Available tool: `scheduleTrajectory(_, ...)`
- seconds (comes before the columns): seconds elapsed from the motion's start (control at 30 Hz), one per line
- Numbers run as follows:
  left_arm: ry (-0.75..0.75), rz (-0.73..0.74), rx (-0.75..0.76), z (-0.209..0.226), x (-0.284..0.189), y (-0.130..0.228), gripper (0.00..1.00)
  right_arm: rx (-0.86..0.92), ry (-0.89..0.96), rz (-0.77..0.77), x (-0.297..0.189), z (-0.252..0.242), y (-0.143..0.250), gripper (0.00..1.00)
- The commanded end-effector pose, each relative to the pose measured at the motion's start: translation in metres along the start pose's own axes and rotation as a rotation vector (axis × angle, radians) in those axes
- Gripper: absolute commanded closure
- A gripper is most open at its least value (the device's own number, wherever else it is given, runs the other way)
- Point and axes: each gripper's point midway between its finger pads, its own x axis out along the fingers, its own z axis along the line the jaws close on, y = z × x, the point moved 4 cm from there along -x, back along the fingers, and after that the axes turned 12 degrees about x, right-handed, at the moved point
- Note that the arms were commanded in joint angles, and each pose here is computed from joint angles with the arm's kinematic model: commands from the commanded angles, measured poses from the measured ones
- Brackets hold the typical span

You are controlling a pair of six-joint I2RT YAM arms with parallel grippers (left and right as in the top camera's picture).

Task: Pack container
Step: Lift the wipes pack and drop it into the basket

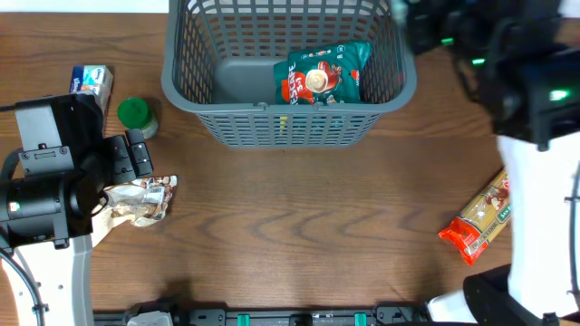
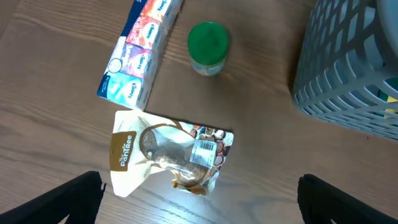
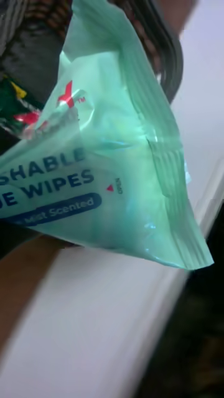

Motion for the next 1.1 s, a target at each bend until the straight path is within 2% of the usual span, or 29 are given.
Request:
scheduleTrajectory(0.0,-0.016,-0.012,0.001,0.003,-0.004,-0.003,0.01,-0.209,0.031,0.029,0.041,0.014,0.005,0.99)
scheduleTrajectory(0.13,-0.016,-0.012,0.001,0.003,-0.004,-0.003,0.01,-0.240,-0.052,0.103,0.103,0.033,0.032,0.99)
scheduleTrajectory(0.33,-0.016,-0.012,0.001,0.003,-0.004,-0.003,0.01,-0.232,-0.229,0.340,0.190,0.063,0.117,0.99)
scheduleTrajectory(0.47,-0.015,-0.009,0.001,0.003,-0.004,-0.003,0.01,-0.237,-0.278,0.465,0.223,0.081,0.165,0.99)
scheduleTrajectory(0.63,-0.015,-0.009,0.001,0.003,-0.004,-0.003,0.01,-0.246,-0.303,0.554,0.240,0.093,0.199,0.99)
scheduleTrajectory(0.67,-0.015,-0.009,0.001,0.003,-0.004,-0.003,0.02,-0.244,-0.307,0.569,0.240,0.094,0.203,0.94)
scheduleTrajectory(0.7,-0.015,-0.009,0.001,0.003,-0.004,-0.003,0.01,-0.234,-0.311,0.596,0.239,0.094,0.209,0.79)
scheduleTrajectory(0.73,-0.015,-0.009,0.001,0.003,-0.004,-0.003,0.02,-0.232,-0.313,0.615,0.238,0.094,0.213,0.58)
scheduleTrajectory(0.77,-0.015,-0.009,0.001,0.003,-0.004,-0.003,0.02,-0.232,-0.315,0.633,0.236,0.094,0.216,0.48)
scheduleTrajectory(0.83,-0.015,-0.009,0.001,0.003,-0.004,-0.003,0.01,-0.231,-0.317,0.655,0.233,0.094,0.220,0.39)
scheduleTrajectory(0.9,-0.015,-0.009,0.001,0.003,-0.004,-0.003,0.01,-0.219,-0.314,0.664,0.232,0.094,0.221,0.21)
scheduleTrajectory(0.93,-0.015,-0.009,0.001,0.003,-0.004,-0.003,0.01,-0.211,-0.312,0.667,0.232,0.094,0.221,0.15)
scheduleTrajectory(1.07,-0.015,-0.009,0.001,0.003,-0.004,-0.003,0.01,-0.131,-0.280,0.641,0.227,0.093,0.208,0.14)
